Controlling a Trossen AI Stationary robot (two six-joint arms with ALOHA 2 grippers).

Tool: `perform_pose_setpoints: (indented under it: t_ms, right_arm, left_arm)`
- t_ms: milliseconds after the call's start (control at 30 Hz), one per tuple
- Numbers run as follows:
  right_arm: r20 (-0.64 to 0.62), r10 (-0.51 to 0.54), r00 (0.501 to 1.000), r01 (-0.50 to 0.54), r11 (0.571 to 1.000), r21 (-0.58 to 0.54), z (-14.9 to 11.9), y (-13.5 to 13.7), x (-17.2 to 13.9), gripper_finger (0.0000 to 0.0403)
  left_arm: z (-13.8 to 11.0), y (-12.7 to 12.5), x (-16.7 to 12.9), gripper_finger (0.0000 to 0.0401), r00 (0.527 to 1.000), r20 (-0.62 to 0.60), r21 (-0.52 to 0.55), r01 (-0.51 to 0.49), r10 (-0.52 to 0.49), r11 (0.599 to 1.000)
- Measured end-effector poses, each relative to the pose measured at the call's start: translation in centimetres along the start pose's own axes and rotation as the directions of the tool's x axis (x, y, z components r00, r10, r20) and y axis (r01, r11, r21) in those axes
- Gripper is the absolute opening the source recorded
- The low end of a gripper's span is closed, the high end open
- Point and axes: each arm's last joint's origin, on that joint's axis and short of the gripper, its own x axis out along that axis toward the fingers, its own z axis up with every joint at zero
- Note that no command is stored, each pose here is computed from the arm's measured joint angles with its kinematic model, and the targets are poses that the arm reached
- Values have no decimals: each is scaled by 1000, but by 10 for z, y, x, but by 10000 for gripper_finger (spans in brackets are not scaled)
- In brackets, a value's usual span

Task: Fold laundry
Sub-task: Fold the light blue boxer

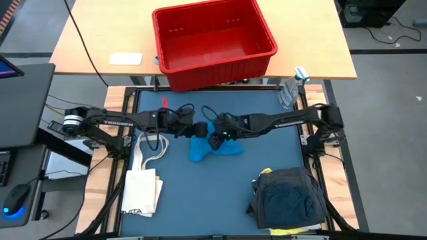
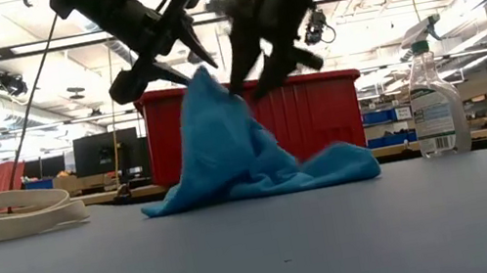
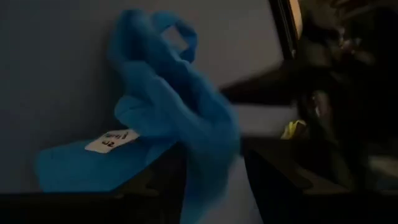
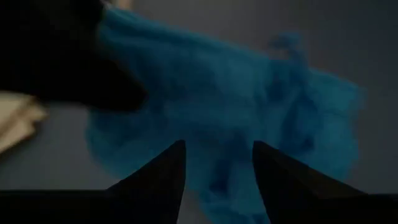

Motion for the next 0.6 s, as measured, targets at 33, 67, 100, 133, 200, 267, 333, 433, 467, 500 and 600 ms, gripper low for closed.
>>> perform_pose_setpoints:
  t_ms: [33, 67, 100, 133, 200, 267, 333, 433, 467, 500, 600]
  right_arm:
    - [-10, -21, 1000, 21, 1000, 0, -2, -2, 8, 182]
    - [-21, -35, 999, 35, 999, -1, -3, -4, 14, 173]
    - [-33, -36, 999, 36, 999, 2, -4, -5, 20, 163]
    - [-56, -11, 998, 12, 1000, 9, -4, -6, 24, 153]
    - [-100, 38, 994, -37, 999, 15, -4, -6, 28, 137]
    - [-112, 66, 992, -66, 998, 8, -3, -5, 21, 131]
    - [-110, 69, 992, -69, 998, 4, 1, -7, 6, 130]
    - [-110, 18, 994, -19, 1000, -9, 5, -15, -21, 133]
    - [-109, -20, 994, 19, 1000, -13, 6, -20, -28, 133]
    - [-110, -55, 992, 54, 998, -14, 8, -26, -32, 134]
    - [-113, -40, 993, 46, 998, 44, 12, -48, -21, 134]
  left_arm:
    - [0, 0, 0, 167, 1000, -1, 21, -3, 3, 1000]
    - [0, 0, 0, 167, 1000, -1, 40, -3, 3, 999]
    - [0, 0, 0, 167, 1000, -1, 49, -5, 5, 999]
    - [-1, 1, 0, 167, 1000, -3, 50, -10, 10, 999]
    - [-1, 2, 0, 167, 1000, -8, 47, -22, 22, 999]
    - [0, 2, 0, 167, 1000, -5, 58, -18, 19, 998]
    - [1, 2, 3, 167, 1000, 4, 87, -22, 22, 996]
    - [3, 10, 13, 165, 996, -6, 92, -83, 84, 992]
    - [4, 14, 15, 163, 994, -18, 91, -109, 111, 990]
    - [4, 18, 15, 161, 989, -39, 92, -136, 140, 986]
    - [3, 33, 8, 157, 954, -104, 144, -264, 280, 954]
